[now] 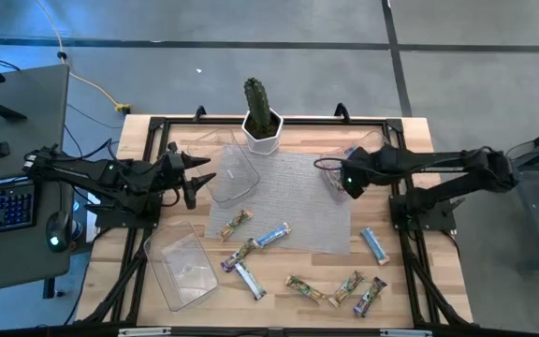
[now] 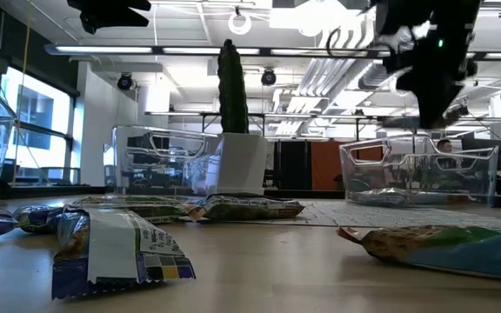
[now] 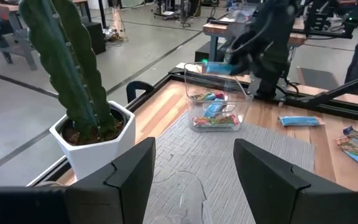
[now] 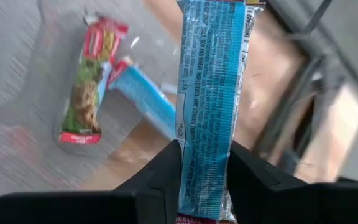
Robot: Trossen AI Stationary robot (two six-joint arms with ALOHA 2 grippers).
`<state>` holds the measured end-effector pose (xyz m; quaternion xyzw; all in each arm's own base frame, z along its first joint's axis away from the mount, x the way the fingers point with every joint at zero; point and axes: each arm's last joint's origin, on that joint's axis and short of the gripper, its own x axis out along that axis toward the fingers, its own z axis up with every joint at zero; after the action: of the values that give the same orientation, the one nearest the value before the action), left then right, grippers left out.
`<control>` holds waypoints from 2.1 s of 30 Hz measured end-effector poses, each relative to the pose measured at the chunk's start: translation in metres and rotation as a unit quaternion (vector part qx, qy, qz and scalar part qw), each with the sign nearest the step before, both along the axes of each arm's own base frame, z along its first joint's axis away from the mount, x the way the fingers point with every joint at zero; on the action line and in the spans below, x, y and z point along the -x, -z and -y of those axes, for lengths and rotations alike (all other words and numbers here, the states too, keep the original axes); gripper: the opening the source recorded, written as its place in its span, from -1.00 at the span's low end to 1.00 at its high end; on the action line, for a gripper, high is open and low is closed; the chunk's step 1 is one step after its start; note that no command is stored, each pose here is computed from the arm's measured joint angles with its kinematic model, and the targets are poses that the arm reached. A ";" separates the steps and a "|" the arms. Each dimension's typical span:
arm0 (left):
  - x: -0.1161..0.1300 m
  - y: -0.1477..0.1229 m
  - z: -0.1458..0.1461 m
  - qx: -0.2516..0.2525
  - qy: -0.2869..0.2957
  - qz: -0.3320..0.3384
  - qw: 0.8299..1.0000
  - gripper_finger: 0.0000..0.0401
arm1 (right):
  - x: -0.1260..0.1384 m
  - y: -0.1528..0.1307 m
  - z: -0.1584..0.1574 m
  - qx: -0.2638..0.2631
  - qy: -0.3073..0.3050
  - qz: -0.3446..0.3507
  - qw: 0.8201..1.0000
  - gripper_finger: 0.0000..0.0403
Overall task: Pick and place Granola Bars by type
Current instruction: Put the red granola bar into the top right transparent bin, then put the yellow granola bar into the top left transparent bin
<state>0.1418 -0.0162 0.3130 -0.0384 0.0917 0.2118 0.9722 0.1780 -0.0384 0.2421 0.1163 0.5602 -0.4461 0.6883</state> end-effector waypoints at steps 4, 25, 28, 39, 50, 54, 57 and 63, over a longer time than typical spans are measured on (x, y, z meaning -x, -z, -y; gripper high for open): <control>0.000 0.000 0.000 -0.001 0.000 -0.001 1.000 0.06 | 0.001 0.028 0.013 -0.045 -0.009 0.016 0.999 -0.51; 0.000 0.000 0.000 -0.001 0.000 -0.001 1.000 0.06 | 0.011 0.068 0.042 -0.103 -0.019 0.068 0.992 -0.47; 0.000 0.000 0.000 -0.001 0.000 -0.001 1.000 0.06 | 0.011 0.068 0.043 -0.103 -0.022 0.067 0.992 -0.38; 0.000 0.000 0.000 0.001 0.002 0.000 1.000 0.06 | 0.001 0.052 0.047 -0.094 -0.054 0.083 0.991 -0.08; -0.014 0.005 0.006 0.006 0.044 -0.013 0.999 0.06 | -0.028 -0.045 0.062 0.002 -0.102 0.175 0.979 -0.16; -0.032 0.012 0.012 0.012 0.074 -0.050 0.996 0.06 | -0.038 -0.065 0.065 0.021 -0.117 0.245 0.962 -0.18; -0.052 0.012 0.017 0.008 0.076 -0.090 0.993 0.06 | -0.045 -0.071 0.066 0.033 -0.146 0.285 0.947 -0.20; -0.104 0.017 0.031 0.034 0.087 -0.185 0.978 0.06 | -0.052 -0.079 0.068 0.053 -0.172 0.327 0.928 -0.20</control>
<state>0.2458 -0.0469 0.2963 -0.0231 0.2797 0.1262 0.9515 0.2297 -0.1065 0.3213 0.1212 0.2907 -0.2871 0.9047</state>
